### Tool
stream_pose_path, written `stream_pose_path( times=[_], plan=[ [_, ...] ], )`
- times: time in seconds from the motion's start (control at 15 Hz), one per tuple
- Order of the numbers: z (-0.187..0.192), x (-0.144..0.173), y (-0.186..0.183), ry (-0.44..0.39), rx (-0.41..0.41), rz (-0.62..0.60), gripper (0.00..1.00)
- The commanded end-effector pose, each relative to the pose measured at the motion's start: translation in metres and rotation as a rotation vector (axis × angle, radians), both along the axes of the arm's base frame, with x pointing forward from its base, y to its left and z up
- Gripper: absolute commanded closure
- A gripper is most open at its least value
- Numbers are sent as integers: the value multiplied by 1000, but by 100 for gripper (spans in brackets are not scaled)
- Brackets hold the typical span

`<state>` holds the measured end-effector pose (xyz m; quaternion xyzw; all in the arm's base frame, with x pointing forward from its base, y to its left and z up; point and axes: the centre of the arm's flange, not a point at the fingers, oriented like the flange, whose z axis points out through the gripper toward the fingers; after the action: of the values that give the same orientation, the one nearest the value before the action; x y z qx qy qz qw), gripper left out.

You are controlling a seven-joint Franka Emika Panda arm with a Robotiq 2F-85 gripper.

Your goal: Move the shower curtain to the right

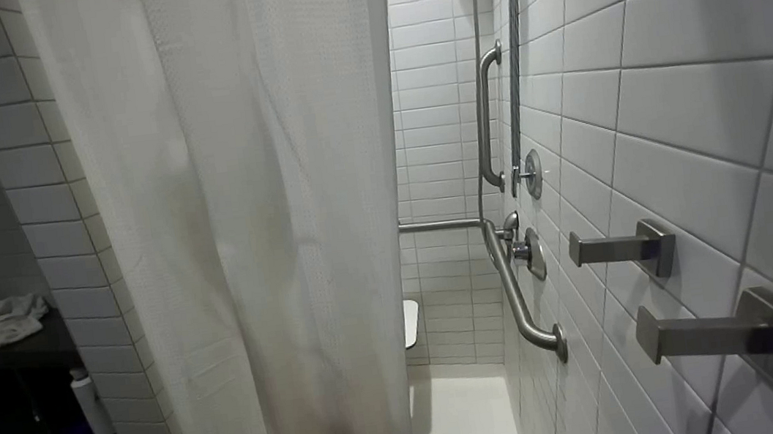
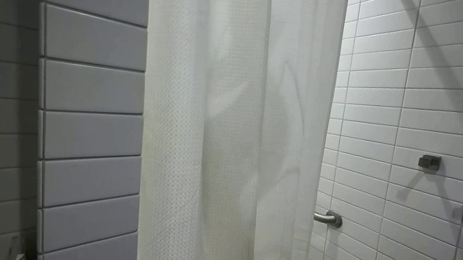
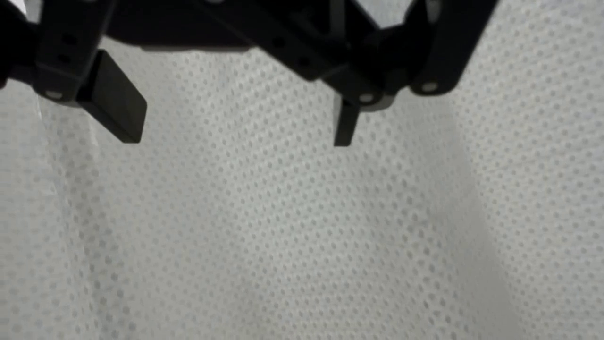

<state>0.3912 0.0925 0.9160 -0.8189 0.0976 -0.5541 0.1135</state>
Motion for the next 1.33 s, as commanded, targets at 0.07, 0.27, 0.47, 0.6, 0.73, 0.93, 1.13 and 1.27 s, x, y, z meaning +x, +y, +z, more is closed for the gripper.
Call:
stream_pose_path(
  times=[0.07, 0.27, 0.47, 0.6, 0.73, 0.93, 1.13, 1.27],
  plan=[
    [1, -1, 0, -1, 0, 0, 0],
    [1, -1, 0, -1, 0, 1, 0],
    [1, -1, 0, -1, 0, 1, 0],
    [1, -1, 0, -1, 0, 1, 0],
    [1, -1, 0, -1, 0, 1, 0],
    [1, -1, 0, -1, 0, 1, 0],
    [3, 4, 2, -17, 5, -20, 0],
    [8, 8, -1, -29, 16, -35, 0]
  ],
)
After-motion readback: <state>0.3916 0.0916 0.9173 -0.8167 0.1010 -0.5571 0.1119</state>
